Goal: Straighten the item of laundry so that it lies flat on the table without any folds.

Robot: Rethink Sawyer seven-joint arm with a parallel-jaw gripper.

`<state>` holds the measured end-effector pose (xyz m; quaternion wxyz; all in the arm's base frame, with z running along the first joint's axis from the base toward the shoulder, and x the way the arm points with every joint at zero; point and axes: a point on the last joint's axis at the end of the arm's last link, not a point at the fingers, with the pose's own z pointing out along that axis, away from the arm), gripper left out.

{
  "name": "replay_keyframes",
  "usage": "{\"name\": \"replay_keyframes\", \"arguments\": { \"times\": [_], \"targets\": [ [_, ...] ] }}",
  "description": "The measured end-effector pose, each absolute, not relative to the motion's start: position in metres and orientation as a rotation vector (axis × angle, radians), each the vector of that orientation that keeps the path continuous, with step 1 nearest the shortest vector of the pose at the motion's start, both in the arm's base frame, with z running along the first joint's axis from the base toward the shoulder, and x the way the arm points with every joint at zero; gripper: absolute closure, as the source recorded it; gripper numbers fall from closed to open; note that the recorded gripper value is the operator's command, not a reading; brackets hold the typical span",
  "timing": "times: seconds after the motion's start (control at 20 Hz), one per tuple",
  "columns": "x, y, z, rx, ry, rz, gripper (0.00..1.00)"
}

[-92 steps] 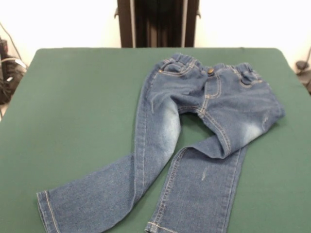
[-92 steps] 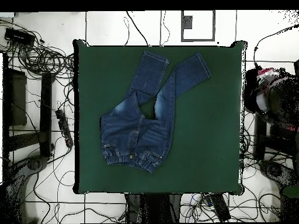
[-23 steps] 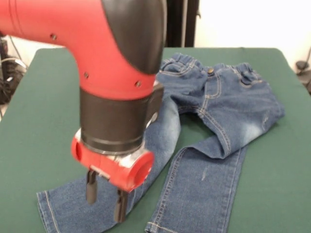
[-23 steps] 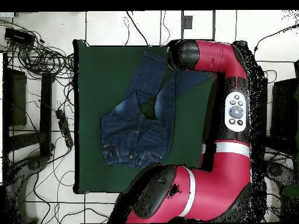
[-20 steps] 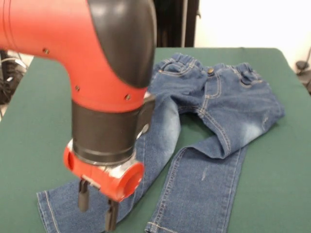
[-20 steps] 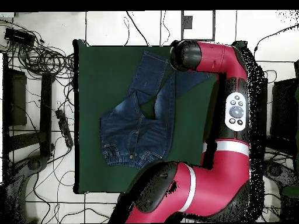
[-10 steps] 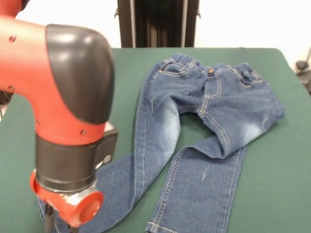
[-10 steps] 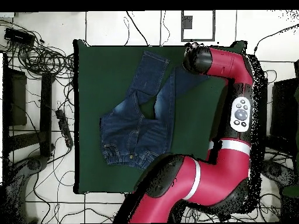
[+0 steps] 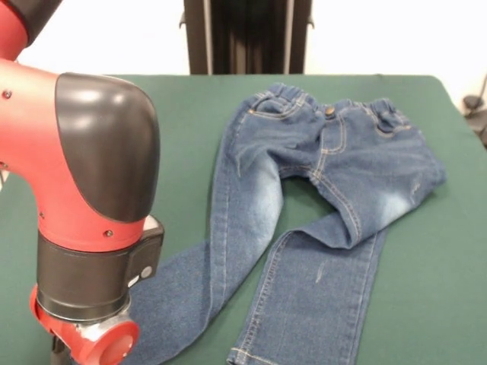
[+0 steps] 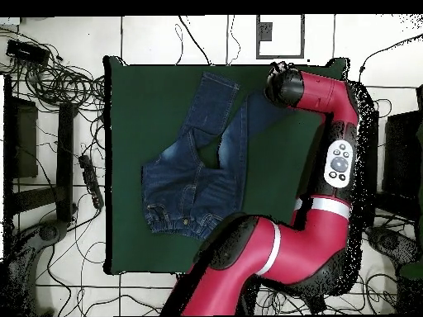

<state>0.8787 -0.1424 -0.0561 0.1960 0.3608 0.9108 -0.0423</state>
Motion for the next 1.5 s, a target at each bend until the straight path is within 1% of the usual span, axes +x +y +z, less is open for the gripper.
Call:
{"name": "replay_keyframes", "arguments": {
  "times": [0.5,0.8,0.95,1.0,1.15,1.25,1.5],
  "targets": [
    [0.878,-0.151,-0.051,1.024,2.524,-0.180,0.00],
    [0.882,-0.145,-0.041,1.061,2.496,-0.181,0.00],
    [0.888,-0.133,-0.021,1.080,2.477,-0.165,0.00],
    [0.894,-0.123,-0.003,1.084,2.462,-0.151,0.00],
    [0.902,-0.112,0.018,1.085,2.445,-0.126,0.00],
    [0.913,-0.099,0.047,1.080,2.417,-0.094,0.00],
    [0.926,-0.085,0.086,1.068,2.382,-0.061,0.00]
  ]
}}
